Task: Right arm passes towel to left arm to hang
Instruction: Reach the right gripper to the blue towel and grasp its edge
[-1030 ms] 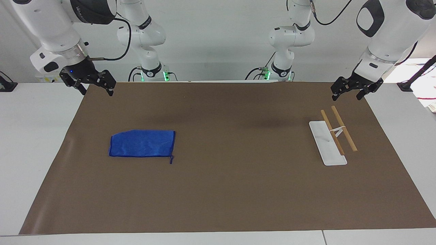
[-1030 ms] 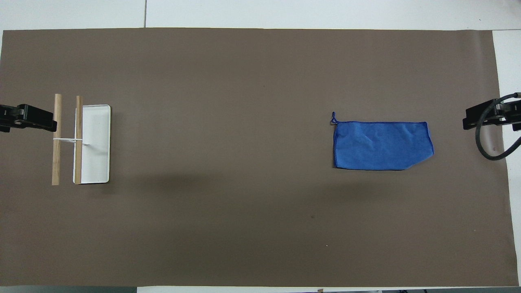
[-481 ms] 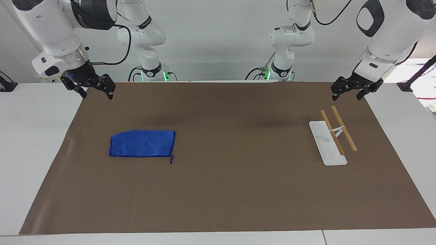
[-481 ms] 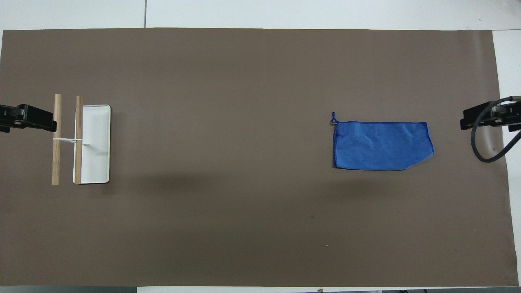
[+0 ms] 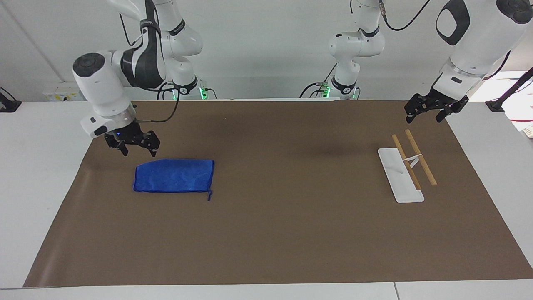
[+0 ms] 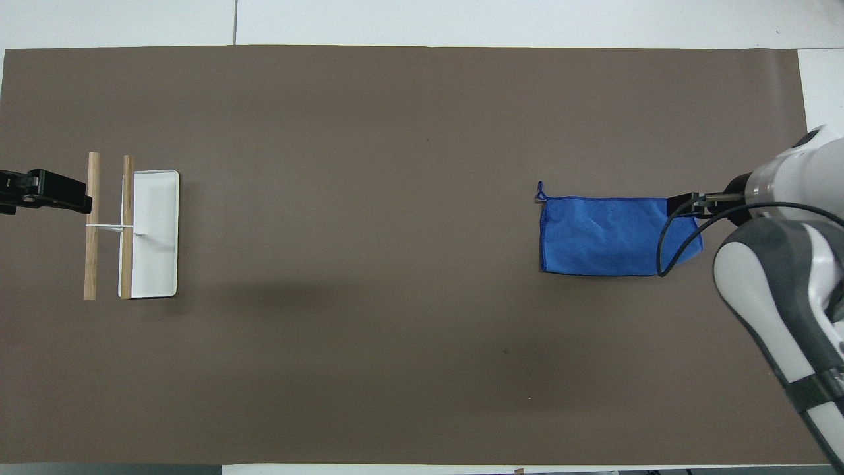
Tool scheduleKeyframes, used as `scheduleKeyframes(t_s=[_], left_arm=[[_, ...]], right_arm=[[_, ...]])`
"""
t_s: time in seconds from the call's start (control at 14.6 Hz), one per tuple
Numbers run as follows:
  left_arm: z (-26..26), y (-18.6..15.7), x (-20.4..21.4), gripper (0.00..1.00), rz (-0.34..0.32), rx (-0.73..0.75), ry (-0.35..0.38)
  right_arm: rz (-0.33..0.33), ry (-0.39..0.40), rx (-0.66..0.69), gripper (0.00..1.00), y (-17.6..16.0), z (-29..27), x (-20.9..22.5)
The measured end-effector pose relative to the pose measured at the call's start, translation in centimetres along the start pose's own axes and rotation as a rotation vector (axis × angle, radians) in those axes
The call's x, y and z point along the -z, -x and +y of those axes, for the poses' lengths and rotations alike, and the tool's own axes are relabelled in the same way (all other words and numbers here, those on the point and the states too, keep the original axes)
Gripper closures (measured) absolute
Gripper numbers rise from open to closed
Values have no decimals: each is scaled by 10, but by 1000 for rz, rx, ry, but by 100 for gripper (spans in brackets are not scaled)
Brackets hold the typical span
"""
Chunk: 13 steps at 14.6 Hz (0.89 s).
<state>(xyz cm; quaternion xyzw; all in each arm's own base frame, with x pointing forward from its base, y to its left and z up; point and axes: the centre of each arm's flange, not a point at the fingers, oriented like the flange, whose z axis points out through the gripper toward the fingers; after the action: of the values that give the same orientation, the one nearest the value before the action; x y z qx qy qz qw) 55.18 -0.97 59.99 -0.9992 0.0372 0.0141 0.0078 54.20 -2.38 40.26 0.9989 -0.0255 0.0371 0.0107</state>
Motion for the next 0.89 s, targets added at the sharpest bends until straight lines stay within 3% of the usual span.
scheduleKeyframes(t_s=[0.27,0.89], left_arm=[[0,0,0,0,0,0,0],[0,0,0,0,0,0,0]], right_arm=[[14,0,19,0,24,-1,-65],[-11,2,74,8,39,0,-109]])
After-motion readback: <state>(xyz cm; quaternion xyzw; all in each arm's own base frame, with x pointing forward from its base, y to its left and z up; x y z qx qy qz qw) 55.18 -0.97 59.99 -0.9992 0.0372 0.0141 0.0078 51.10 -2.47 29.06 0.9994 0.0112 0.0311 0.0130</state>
